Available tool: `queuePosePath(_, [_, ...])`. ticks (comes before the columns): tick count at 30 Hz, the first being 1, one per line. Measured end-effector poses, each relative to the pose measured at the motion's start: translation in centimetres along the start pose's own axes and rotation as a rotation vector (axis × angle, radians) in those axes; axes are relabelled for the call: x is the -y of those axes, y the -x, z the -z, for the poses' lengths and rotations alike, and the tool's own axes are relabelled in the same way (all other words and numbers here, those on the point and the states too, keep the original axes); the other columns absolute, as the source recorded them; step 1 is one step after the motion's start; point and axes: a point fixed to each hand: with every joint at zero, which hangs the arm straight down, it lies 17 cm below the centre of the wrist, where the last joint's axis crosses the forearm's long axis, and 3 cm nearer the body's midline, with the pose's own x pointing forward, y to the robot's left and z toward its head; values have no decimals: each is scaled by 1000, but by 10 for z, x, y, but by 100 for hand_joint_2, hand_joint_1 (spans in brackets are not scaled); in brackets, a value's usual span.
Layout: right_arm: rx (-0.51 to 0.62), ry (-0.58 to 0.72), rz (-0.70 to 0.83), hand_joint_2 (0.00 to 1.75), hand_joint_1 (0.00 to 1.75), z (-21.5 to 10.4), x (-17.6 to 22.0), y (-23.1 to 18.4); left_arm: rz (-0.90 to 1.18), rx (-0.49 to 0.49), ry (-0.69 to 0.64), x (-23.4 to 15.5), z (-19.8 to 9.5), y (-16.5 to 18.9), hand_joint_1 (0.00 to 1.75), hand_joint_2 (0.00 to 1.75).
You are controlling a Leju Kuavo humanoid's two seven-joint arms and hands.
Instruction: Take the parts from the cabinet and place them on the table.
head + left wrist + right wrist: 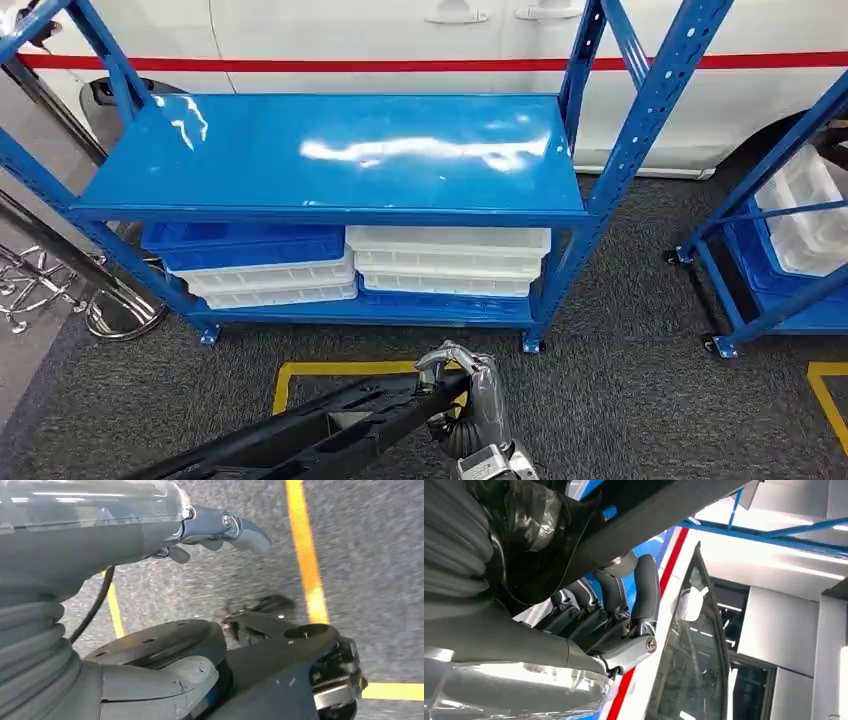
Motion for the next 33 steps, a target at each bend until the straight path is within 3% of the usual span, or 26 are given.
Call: queuePosePath(33, [31, 82, -27, 175, 175, -3, 17, -4, 22, 1, 2, -4, 3, -3, 0, 175])
